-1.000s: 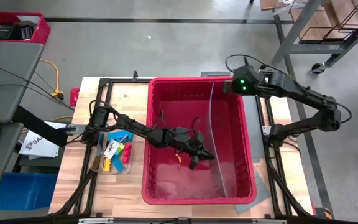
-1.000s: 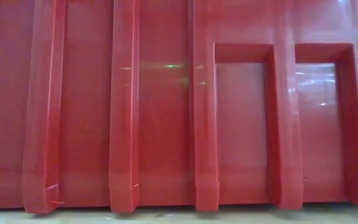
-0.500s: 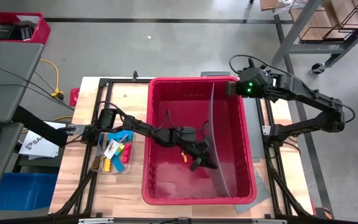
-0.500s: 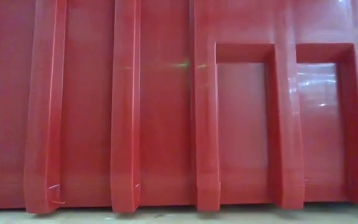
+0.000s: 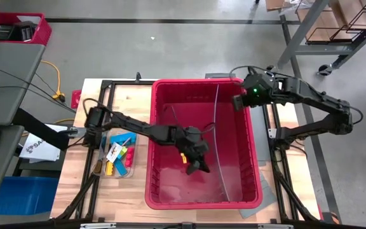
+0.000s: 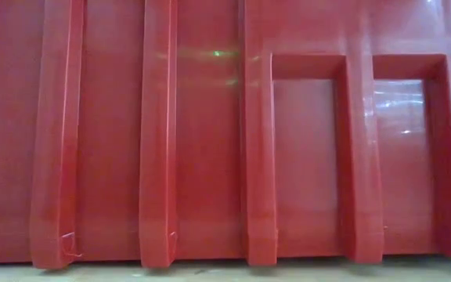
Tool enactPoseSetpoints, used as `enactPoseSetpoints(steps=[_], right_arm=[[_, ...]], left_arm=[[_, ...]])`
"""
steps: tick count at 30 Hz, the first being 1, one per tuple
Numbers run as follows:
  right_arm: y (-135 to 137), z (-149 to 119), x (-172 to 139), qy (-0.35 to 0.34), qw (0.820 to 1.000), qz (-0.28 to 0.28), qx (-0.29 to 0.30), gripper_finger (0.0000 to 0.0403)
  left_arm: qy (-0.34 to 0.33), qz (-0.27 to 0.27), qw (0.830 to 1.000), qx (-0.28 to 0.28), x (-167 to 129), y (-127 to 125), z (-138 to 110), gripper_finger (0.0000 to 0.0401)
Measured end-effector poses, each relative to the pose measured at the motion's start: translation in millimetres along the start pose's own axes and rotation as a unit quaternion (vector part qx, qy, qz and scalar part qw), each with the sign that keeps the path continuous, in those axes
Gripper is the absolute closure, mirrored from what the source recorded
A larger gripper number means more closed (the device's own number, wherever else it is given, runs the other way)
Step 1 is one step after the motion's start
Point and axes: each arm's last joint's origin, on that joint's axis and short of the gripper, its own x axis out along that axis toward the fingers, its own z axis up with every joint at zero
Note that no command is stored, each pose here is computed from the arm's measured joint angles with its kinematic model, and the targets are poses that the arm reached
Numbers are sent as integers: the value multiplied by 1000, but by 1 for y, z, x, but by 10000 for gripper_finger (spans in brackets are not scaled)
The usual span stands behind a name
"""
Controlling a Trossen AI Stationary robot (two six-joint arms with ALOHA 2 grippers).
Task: Sort Items/Unsort Items
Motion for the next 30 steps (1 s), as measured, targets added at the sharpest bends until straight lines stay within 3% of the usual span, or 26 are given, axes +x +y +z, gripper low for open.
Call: enactPoseSetpoints(steps=[6, 9, 12, 17, 20, 25, 30], right_arm=[[18, -23, -6, 58, 992, 60, -90, 403], [25, -36, -10, 82, 988, 68, -108, 403], [31, -50, -12, 115, 985, 71, -110, 403], [41, -69, -8, 160, 984, 37, -68, 403], [50, -77, 2, 178, 984, -2, -21, 403], [70, -86, 34, 200, 978, -60, 23, 403], [82, -90, 67, 219, 970, -105, 18, 403]], left_arm=[[10, 124, 991, 44, -51, -2, 11, 401], [-10, 145, 988, 50, -73, 14, 13, 401], [-22, 161, 986, 28, -93, 45, 12, 401], [-42, 129, 991, 4, -117, 98, 6, 401], [-37, 114, 993, -11, -121, 117, 3, 401], [-43, 68, 997, 10, -109, 126, 3, 401], [-52, 29, 998, 34, -85, 122, 0, 401]])
